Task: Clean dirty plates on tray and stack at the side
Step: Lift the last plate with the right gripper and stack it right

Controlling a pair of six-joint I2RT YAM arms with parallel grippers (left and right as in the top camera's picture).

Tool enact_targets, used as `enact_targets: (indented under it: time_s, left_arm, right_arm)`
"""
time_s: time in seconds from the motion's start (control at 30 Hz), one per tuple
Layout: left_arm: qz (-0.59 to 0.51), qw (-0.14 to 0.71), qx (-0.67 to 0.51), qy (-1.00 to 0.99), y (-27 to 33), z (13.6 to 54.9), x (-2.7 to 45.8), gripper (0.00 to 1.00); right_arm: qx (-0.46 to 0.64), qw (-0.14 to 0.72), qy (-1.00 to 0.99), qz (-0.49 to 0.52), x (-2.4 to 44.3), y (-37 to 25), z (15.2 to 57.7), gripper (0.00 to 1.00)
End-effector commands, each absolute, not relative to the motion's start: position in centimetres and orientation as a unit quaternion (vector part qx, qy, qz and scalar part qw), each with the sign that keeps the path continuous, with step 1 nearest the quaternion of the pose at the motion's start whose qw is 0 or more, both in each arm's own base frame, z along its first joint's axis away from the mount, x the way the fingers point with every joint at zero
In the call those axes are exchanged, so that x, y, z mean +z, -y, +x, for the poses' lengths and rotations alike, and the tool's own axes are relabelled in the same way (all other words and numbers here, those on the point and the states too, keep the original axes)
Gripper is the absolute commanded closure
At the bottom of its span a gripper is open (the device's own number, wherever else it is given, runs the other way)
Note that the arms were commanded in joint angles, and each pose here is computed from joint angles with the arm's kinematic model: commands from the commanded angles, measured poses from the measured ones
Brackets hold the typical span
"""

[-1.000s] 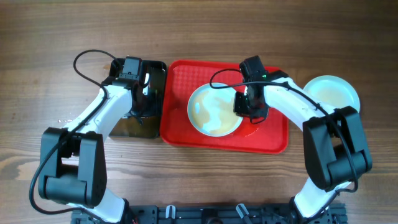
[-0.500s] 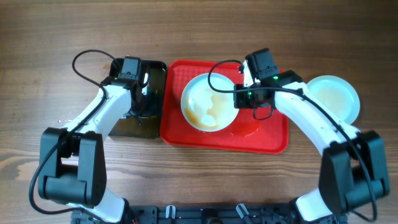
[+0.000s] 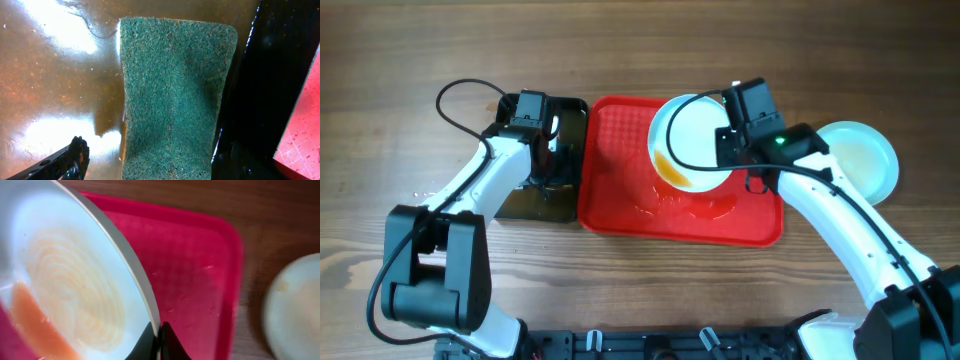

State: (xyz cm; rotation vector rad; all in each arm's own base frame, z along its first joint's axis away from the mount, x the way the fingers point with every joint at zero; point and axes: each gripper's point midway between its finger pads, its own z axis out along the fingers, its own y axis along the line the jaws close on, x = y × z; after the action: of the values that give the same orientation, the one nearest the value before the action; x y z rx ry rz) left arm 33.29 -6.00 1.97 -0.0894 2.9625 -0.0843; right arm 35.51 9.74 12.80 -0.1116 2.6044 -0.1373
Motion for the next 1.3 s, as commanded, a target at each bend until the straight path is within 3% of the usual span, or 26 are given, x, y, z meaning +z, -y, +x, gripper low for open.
enact_targets:
  time_s: [0.0,0.13,0.4,0.6,0.8,0.97,1.13,1.27]
  left_arm:
    - [-0.031,0.093,-0.044,-0.994,6.5,33.4,2.3,0.11]
    - [-0.031,0.093,-0.044,-0.994,6.5,33.4,2.3,0.11]
    - [-0.031,0.093,-0.044,-0.994,6.5,33.4,2.3,0.11]
    - [-0.031,0.093,-0.044,-0.994,6.5,33.4,2.3,0.11]
    - [-0.031,0.093,-0.044,-0.994,6.5,33.4,2.3,0.11]
    - [-0.031,0.092,-0.044,-0.994,6.5,33.4,2.3,0.11]
    - [-0.031,0.092,-0.044,-0.994,6.5,33.4,2.3,0.11]
    - [-0.031,0.089,-0.043,-0.995,6.5,33.2,2.3,0.11]
  right_arm:
    - [-0.196,0.331,-0.923,-0.028,16.5,-7.1,36.3,0.96]
    - [-0.305,0.39,-0.868,-0.035,19.9,-7.3,36.1,0.96]
    - [-0.354,0.443,-0.818,-0.094,23.2,-10.4,36.7,0.96]
    - [-0.373,0.456,-0.804,-0.084,24.4,-10.1,37.0,0.96]
    - [-0.42,0.432,-0.777,-0.18,25.6,-10.8,38.1,0.96]
    - [-0.437,0.446,-0.76,-0.181,27.2,-10.9,38.8,0.96]
    - [-0.38,0.473,-0.787,-0.111,26.3,-9.6,39.7,0.96]
    - [-0.198,0.397,-0.895,0.034,19.0,-4.1,39.9,0.96]
